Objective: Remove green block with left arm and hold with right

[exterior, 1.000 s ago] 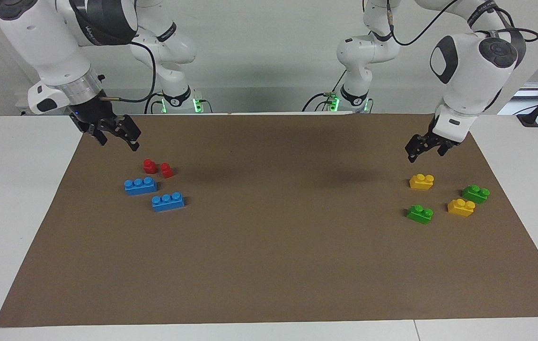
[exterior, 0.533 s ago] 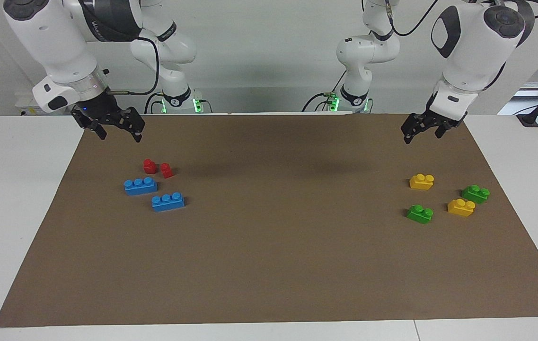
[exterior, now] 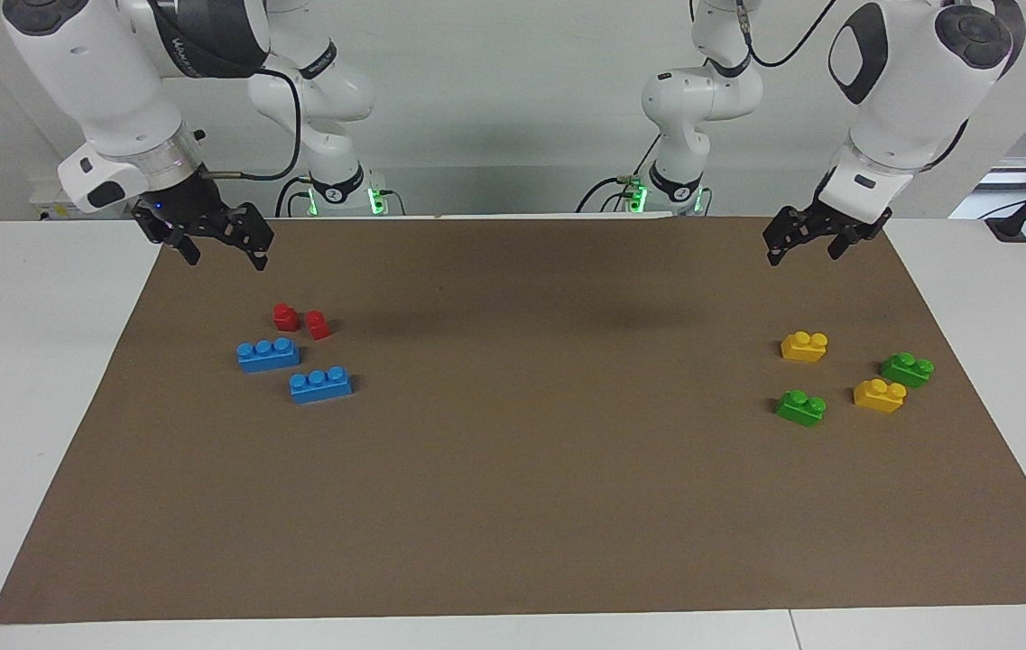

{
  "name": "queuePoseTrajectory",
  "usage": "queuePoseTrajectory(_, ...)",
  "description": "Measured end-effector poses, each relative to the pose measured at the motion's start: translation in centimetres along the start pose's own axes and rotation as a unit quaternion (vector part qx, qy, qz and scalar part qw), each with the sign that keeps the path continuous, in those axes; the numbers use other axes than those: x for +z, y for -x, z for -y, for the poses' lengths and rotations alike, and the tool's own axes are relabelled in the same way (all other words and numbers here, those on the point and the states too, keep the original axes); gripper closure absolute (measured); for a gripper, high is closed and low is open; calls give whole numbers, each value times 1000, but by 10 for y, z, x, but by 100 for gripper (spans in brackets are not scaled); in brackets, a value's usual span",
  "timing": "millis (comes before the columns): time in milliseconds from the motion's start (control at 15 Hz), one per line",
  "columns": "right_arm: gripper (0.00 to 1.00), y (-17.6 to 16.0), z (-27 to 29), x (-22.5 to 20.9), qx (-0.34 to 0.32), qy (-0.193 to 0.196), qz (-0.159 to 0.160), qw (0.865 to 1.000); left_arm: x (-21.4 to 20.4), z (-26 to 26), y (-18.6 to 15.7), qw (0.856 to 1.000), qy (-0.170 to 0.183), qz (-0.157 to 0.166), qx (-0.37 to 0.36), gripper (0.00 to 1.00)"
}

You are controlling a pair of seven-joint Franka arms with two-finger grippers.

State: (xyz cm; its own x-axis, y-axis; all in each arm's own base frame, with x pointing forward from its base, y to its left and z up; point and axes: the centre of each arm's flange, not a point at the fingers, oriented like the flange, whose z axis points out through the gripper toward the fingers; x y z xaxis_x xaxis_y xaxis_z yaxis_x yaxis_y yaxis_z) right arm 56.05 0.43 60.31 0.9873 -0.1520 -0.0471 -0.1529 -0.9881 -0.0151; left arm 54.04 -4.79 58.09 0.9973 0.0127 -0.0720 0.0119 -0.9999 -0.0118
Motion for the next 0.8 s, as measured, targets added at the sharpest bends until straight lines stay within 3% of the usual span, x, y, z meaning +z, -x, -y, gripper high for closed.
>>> queuePoseTrajectory(800, 0, -1, -6, -1, -30, 22, -3, 999, -1, 0, -1, 1000, 2, -5, 1, 0)
